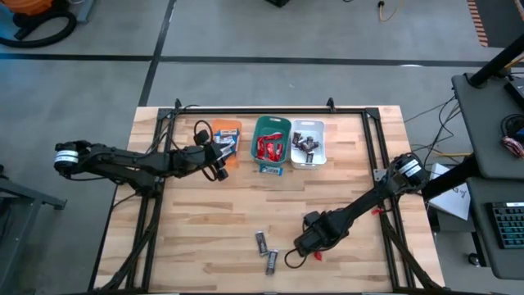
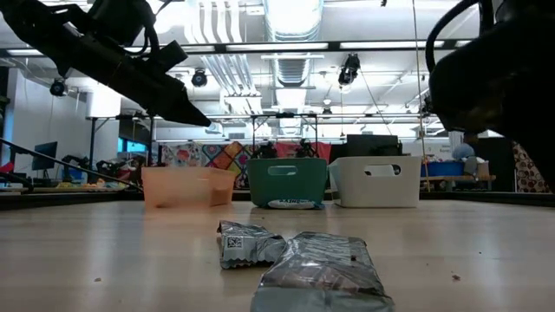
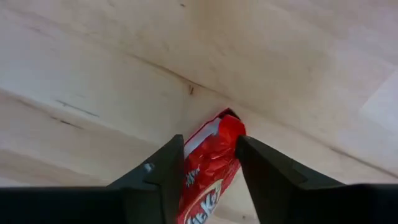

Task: Organize candy in baskets
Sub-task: Put the red chocolate into the green bin

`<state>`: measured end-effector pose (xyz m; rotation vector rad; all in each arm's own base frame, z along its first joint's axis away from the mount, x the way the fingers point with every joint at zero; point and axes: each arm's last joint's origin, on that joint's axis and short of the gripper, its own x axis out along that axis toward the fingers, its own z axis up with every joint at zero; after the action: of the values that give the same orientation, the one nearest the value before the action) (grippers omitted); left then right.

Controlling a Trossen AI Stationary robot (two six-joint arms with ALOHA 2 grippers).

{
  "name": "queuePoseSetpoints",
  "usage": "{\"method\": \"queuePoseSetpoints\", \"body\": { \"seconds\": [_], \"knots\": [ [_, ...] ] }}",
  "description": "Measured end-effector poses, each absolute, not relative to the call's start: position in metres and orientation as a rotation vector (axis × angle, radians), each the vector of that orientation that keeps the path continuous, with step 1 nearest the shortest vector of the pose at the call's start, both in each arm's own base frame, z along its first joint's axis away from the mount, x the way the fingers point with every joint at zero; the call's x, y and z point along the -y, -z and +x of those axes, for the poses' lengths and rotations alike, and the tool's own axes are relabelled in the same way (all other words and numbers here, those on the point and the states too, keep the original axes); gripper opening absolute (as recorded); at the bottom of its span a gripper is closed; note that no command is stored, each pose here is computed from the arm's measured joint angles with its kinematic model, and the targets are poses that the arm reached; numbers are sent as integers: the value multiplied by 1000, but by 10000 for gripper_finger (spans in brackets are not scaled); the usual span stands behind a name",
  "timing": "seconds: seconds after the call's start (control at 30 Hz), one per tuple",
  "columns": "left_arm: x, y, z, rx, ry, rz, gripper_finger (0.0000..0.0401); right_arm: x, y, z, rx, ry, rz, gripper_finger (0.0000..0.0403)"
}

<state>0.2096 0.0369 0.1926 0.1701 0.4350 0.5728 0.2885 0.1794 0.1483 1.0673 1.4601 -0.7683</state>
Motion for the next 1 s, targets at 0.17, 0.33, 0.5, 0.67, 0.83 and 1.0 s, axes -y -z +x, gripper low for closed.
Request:
{"method": "queuePoseSetpoints", "body": {
  "seconds": [0.17, 0.33, 0.5, 0.67, 0.83, 1.0],
  "knots": [
    [-37, -193, 210, -435, -573, 167, 130, -178, -145, 286, -1468, 764, 1048, 93],
    [-37, -193, 210, -434, -574, 167, 130, -178, -144, 286, -1474, 747, 1030, 41],
    [-37, -193, 210, -434, -574, 166, 130, -177, -146, 286, -1476, 723, 1015, 22],
    [-37, -193, 210, -429, -576, 157, 130, -169, -156, 289, -1454, 679, 1003, 23],
    [-37, -193, 210, -421, -578, 139, 130, -152, -179, 300, -1329, 607, 951, 23],
    [-37, -194, 210, -412, -579, 130, 130, -121, -205, 315, -1155, 553, 812, 23]
  ]
}}
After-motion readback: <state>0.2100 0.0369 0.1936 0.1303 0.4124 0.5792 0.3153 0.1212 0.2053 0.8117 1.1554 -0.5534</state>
